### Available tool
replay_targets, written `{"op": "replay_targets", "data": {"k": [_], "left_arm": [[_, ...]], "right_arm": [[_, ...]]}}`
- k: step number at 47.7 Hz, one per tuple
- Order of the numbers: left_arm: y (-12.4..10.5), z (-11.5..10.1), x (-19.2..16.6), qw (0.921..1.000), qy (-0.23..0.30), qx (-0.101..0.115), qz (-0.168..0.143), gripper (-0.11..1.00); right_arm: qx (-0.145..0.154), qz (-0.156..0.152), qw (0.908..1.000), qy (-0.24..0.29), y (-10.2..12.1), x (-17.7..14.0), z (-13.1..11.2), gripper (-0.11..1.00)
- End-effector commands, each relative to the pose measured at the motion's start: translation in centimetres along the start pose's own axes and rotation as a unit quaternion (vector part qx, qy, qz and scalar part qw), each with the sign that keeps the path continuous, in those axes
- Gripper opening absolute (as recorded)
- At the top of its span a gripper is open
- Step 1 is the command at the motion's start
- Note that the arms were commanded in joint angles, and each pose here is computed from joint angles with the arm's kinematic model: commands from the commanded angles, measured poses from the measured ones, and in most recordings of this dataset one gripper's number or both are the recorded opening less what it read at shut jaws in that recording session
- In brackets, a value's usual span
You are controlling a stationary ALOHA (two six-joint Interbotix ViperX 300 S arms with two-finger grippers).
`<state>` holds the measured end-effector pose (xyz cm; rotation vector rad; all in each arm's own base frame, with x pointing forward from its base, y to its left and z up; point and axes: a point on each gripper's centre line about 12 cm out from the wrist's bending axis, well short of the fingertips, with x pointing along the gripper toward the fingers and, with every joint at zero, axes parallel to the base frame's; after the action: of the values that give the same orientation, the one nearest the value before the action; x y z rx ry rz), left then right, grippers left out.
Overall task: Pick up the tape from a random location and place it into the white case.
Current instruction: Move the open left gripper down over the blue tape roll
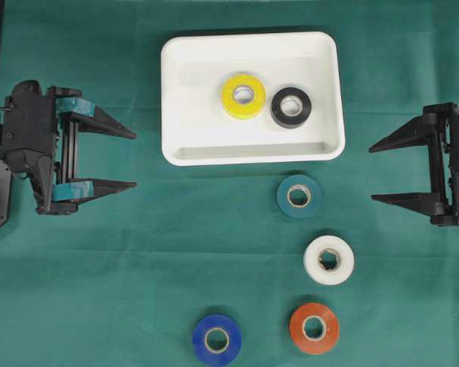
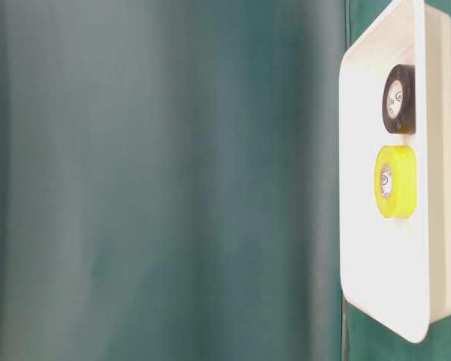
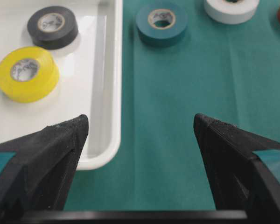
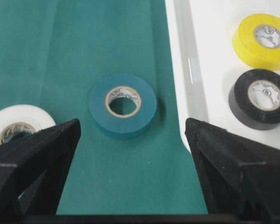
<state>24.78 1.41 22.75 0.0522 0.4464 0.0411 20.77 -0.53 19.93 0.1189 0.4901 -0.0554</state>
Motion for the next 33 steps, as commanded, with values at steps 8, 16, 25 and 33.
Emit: {"op": "replay_targets", "data": {"k": [8,16,25,33], "left_arm": [[-1.0,0.7,-0.1,0.9997,-0.012,0.007,-0.019,0.9],[-3.4,0.7,-0.3,0.9976,-0.014,0.028,-0.062,0.9],[-6.6,0.5,-0.9,0.9912,-0.016,0.055,-0.12,0.9],[-8.6,0.4,-1.5,0.9847,-0.019,0.068,-0.159,0.9]], "right_arm": [[0.0,0.003,0.9999,-0.012,0.1,0.0,0.8,0.88],[0.0,0.003,0.9999,-0.013,0.1,0.0,0.8,0.88],[0.0,0.003,0.9999,-0.014,0.2,0.0,1.0,0.88],[0.0,0.003,0.9999,-0.014,0.2,0.0,1.0,0.88]]}}
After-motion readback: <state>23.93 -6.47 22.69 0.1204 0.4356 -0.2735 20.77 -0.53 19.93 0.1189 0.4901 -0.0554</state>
